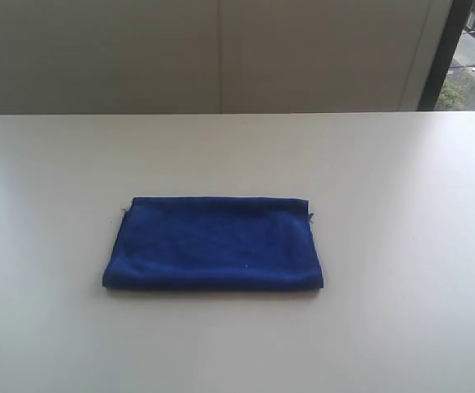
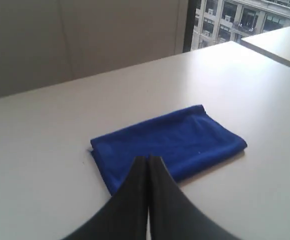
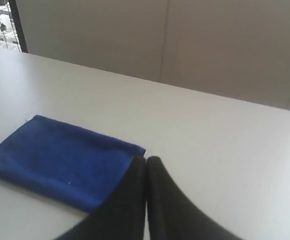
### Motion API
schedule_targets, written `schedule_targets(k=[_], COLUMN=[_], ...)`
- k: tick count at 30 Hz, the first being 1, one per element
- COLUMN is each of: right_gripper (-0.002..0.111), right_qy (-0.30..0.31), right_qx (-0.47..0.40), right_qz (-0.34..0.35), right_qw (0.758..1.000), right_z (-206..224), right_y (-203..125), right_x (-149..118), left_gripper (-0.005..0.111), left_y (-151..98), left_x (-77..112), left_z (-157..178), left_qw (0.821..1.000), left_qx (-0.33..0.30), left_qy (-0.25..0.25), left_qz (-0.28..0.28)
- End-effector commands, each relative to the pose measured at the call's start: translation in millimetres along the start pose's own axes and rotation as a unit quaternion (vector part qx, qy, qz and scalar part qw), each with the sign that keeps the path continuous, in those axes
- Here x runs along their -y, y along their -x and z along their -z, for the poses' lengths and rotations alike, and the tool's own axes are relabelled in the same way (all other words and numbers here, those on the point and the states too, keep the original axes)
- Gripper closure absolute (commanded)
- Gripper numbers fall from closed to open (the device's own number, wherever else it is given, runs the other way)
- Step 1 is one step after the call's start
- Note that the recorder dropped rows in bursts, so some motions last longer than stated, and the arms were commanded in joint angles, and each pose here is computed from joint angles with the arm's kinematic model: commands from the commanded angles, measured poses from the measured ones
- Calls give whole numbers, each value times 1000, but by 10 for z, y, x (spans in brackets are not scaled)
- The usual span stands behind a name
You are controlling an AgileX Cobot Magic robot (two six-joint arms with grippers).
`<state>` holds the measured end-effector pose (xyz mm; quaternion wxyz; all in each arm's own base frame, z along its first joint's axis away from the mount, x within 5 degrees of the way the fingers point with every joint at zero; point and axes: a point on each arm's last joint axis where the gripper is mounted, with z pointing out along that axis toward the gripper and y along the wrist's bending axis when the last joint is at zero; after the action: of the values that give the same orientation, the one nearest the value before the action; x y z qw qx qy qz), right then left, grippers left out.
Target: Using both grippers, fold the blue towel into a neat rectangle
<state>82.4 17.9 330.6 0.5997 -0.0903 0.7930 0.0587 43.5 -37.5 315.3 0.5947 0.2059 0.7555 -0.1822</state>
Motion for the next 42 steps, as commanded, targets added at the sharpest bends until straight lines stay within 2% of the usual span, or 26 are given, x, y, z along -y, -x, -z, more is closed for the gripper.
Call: schedule_targets(k=[1,6,11,16,22,28,42], right_gripper=[108,108,108,108,108,108,108], right_qy=[-8,-19,-27,-30,-33,-32,-32], right_qx=[-17,-5,-18,-49,-50,-51,-51], right_qz=[-47,-120,-127,-132,-216,-213,-213], right_qw=[999,993,991,990,975,975,975], right_z=[-63,-253,-329,-363,-376,-376,-376], right_y=[-385,-747,-1025,-1264,-1356,-1359,-1359], right_x=[4,25,33,27,20,19,19], left_gripper=[107,107,107,107,107,107,107], left_y=[-354,-745,-1083,-1384,-1396,-1400,-1400], left_x=[12,-44,-109,-151,-150,-143,-143], left_z=[-64,-238,-359,-418,-419,-419,-419], left_qw=[999,997,993,990,990,988,988], left_qx=[-17,-46,-51,-69,-71,-73,-73], left_qy=[-10,4,29,50,50,47,47], left_qz=[38,68,102,114,114,131,131])
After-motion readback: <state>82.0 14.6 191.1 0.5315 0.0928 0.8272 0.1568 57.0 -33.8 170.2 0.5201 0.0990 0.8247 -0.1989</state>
